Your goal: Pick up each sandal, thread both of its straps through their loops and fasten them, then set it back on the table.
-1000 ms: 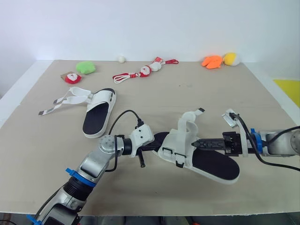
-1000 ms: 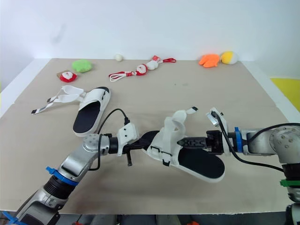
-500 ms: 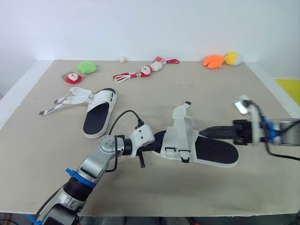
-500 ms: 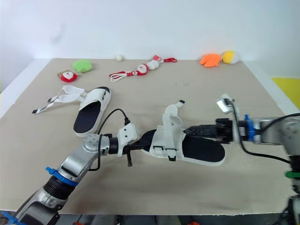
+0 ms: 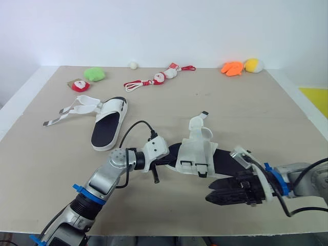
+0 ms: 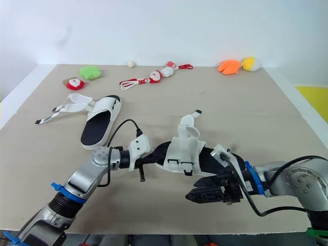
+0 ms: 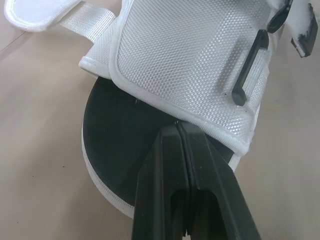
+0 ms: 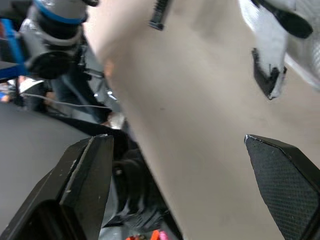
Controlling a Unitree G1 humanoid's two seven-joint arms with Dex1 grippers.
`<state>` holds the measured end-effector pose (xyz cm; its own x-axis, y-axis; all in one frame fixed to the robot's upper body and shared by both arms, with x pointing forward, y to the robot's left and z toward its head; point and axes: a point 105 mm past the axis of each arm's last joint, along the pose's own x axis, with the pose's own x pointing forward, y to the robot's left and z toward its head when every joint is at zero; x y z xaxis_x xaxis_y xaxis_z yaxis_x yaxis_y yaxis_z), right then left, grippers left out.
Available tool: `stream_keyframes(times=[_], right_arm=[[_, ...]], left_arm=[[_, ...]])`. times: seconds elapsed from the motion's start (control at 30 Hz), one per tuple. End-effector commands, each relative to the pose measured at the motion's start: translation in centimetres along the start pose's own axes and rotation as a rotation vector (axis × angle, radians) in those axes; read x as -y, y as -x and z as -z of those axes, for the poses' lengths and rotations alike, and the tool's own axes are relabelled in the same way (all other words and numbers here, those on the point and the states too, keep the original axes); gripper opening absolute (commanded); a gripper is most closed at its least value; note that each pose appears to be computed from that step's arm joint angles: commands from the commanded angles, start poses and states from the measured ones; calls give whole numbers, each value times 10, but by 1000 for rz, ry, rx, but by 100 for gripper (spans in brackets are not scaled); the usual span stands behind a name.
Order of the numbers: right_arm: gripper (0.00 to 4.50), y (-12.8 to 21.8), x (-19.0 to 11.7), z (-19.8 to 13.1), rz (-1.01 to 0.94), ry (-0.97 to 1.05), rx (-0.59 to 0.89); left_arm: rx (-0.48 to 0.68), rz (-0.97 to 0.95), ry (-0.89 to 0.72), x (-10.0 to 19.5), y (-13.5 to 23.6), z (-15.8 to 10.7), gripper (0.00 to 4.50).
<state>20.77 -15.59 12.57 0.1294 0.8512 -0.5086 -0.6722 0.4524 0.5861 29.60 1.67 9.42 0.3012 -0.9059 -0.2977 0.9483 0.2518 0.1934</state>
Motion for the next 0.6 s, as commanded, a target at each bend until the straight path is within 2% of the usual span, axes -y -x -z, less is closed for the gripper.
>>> stream_keyframes(times=[0.03,0.6], right_arm=[[449,0,2,-7,55,46,34],[449,-5,-8,-35,30,48,174]], left_arm=[[-112,33,66,12,-2,32,0],[-118,47,57,12,-2,32,0]])
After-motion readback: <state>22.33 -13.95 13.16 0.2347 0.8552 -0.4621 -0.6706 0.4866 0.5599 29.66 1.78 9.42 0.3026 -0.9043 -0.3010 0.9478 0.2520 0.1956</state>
